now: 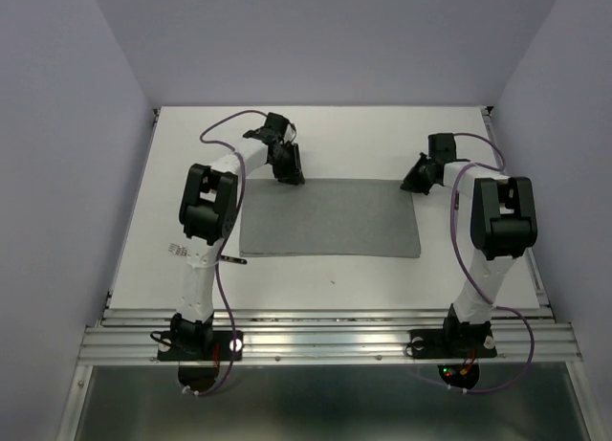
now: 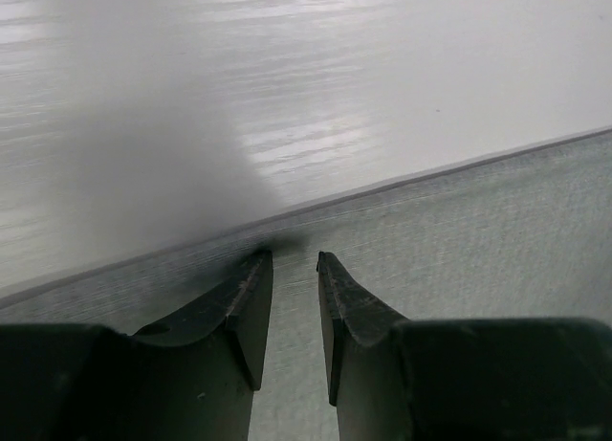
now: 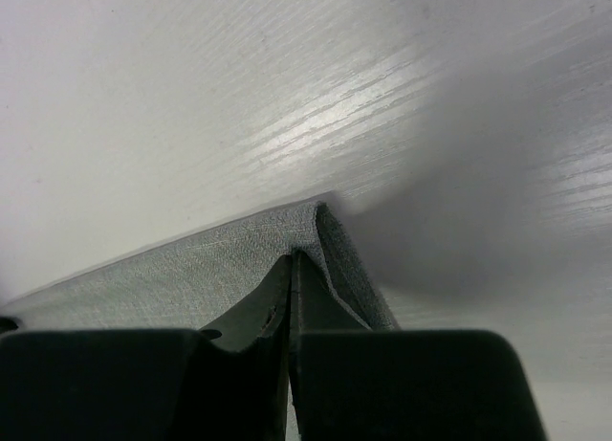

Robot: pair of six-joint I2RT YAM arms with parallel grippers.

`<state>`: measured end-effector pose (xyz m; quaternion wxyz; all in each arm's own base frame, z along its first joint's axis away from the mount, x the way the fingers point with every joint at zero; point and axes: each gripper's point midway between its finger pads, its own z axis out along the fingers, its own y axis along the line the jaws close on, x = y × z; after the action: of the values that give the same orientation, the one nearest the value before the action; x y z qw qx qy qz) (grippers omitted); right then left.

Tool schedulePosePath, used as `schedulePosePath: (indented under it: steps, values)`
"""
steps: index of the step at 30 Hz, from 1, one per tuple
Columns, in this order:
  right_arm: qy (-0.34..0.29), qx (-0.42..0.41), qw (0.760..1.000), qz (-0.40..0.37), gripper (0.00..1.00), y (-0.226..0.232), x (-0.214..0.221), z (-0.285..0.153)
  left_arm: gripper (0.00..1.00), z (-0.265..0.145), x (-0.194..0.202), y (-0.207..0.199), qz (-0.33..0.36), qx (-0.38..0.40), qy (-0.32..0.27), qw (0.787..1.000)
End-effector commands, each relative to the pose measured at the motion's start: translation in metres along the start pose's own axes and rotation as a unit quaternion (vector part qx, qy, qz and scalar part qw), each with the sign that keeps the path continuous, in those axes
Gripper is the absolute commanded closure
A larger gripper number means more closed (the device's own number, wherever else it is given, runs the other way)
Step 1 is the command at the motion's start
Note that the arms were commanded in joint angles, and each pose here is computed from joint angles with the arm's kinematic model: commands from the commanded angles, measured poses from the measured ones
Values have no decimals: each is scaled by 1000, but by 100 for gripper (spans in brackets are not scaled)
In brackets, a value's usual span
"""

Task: Fold the napkin into a case and place the utensils inside
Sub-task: Smooth out the rectangle-folded napkin at the center of the board.

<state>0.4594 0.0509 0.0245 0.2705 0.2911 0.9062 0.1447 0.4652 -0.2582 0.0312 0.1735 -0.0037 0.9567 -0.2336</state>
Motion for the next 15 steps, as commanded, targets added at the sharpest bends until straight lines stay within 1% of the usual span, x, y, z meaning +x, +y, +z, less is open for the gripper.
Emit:
schedulePosePath:
  steps: [1, 3, 4, 5, 9, 15]
  values:
    - [-4, 24, 1000, -11, 99, -21, 0, -1, 63, -41, -13, 39, -18, -43, -29, 999]
    - [-4, 22, 1000, -11, 99, -21, 1, -1, 63, -48, -15, 50, -29, -47, -34, 998]
    - [-2, 22, 1000, -11, 99, -22, 2, 0, 63, -53, -16, 62, -40, -54, -40, 997]
    - [0, 21, 1000, -11, 99, -22, 3, 0, 63, -55, -15, 62, -40, -55, -41, 997]
    - [1, 20, 1000, -11, 99, -22, 4, 1, 63, -68, -22, 96, -71, -72, -54, 993]
    - [4, 26, 1000, -13, 99, -25, 6, 4, 63, -78, -28, 128, -98, -97, -66, 988]
